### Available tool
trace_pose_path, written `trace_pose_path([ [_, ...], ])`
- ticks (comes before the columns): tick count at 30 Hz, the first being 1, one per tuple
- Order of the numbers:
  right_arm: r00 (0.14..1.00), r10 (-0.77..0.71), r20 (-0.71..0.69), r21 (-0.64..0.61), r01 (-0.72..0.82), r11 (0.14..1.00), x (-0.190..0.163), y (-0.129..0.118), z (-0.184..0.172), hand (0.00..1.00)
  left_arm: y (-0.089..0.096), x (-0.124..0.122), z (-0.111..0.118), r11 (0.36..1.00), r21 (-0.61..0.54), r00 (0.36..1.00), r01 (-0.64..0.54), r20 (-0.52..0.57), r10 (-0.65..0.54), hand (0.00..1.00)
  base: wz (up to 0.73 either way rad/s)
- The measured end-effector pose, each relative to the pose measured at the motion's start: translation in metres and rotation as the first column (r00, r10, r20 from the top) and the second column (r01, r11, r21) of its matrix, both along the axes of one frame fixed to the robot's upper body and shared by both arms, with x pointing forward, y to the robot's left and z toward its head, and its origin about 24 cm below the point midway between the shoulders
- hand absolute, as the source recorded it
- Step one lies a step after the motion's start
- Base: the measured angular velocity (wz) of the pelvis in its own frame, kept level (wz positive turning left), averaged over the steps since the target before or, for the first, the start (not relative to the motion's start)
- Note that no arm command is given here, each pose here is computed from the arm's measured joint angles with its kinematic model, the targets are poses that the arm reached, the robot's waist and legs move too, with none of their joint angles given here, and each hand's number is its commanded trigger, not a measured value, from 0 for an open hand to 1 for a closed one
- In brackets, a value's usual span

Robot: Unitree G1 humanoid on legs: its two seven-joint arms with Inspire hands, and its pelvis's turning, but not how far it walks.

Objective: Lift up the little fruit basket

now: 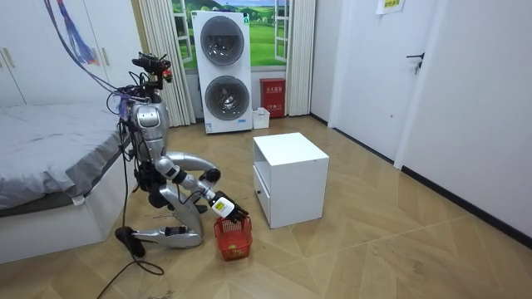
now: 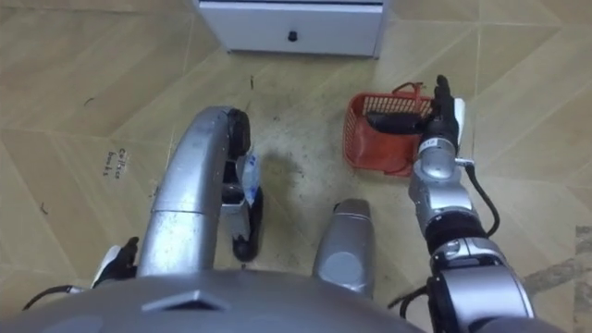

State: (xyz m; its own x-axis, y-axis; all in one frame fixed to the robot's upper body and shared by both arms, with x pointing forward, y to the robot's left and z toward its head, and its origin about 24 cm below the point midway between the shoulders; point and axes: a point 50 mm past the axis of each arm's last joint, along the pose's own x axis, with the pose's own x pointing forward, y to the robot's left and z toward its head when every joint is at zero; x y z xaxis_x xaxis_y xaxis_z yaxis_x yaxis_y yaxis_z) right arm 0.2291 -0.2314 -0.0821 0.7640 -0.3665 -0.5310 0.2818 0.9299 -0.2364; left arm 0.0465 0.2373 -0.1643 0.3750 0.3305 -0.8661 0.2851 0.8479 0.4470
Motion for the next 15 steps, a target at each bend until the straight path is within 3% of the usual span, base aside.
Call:
trace_pose_path([
  [15,1.000,0.005,-0.031,0.005,-0.005,1.000,-0.0034,-0.0026,-0.0036,0.00,0.0011,-0.0041,-0.0005,1.000,-0.024,1.000,-0.009,-0.020,0.009,0.00,0.02],
])
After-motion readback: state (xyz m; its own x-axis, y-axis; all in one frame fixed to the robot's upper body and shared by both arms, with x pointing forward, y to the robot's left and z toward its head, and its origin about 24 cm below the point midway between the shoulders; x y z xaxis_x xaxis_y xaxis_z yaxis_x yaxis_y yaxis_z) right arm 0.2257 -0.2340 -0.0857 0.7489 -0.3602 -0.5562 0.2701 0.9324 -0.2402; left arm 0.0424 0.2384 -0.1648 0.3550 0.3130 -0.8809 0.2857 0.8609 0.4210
